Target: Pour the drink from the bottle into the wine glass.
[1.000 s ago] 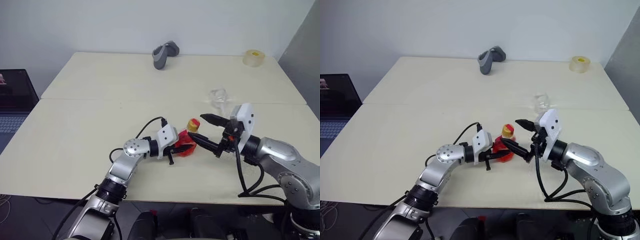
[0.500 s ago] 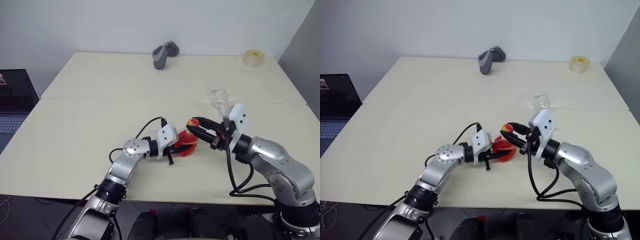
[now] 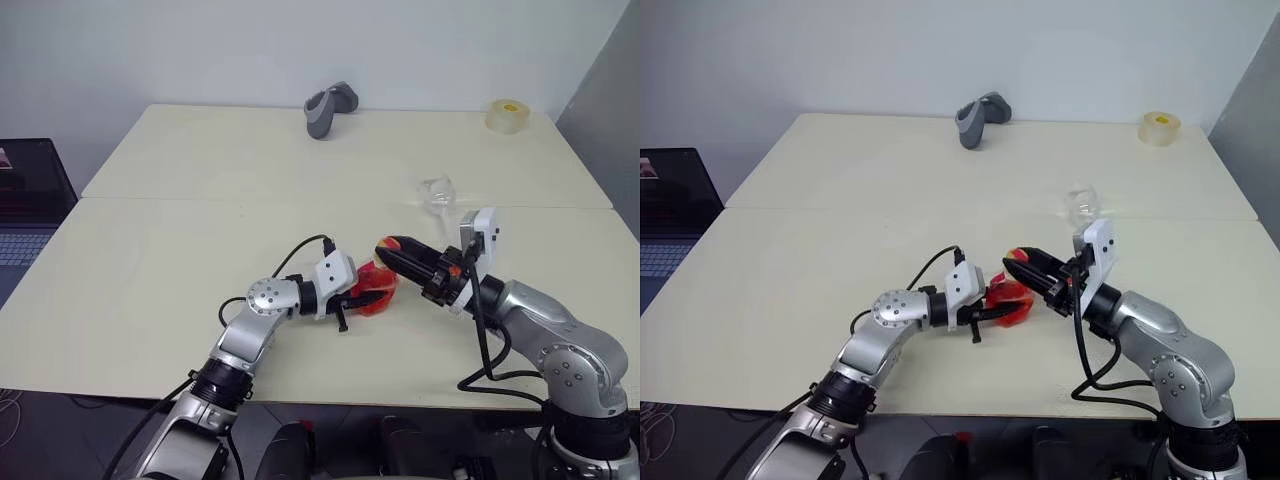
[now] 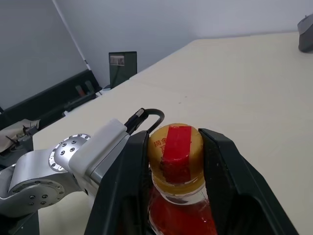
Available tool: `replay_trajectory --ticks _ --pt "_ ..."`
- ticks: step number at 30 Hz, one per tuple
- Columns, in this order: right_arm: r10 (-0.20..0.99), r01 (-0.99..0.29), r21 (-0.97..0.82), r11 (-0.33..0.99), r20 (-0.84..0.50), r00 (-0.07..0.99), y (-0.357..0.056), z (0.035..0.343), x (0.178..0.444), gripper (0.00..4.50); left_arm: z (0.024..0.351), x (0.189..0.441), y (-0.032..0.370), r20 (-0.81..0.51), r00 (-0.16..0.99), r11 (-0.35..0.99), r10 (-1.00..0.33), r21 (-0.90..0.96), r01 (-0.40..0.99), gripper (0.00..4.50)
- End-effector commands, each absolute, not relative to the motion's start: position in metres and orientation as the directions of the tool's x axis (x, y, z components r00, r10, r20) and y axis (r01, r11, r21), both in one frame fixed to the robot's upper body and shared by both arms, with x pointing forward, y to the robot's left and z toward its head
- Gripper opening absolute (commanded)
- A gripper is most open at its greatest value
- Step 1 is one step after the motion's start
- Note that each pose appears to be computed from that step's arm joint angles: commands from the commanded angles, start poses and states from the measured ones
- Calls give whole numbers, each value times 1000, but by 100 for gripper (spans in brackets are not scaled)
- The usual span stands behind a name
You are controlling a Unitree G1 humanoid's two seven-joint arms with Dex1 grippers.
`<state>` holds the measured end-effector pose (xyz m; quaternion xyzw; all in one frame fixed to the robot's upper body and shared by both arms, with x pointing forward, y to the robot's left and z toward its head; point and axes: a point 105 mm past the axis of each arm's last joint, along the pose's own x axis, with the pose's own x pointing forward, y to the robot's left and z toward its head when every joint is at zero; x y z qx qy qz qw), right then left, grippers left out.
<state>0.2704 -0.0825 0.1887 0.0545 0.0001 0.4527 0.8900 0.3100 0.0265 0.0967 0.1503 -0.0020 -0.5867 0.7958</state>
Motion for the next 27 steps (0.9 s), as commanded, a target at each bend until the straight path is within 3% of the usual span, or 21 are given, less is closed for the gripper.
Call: replay_trajectory --ticks 1,6,15,27 --pt "856 -850 -102 518 70 513 -69 203 254 122 101 307 24 -157 303 258 -940 255 932 75" --pt "845 -830 -158 535 94 527 -69 209 259 122 101 306 24 -157 304 259 -940 255 932 74" --pt "816 -796 -179 579 127 565 -70 213 268 440 101 306 24 -156 306 261 -939 253 932 74" --pt "798 -763 -249 596 84 596 -75 202 272 450 101 306 24 -156 308 263 -939 253 931 74"
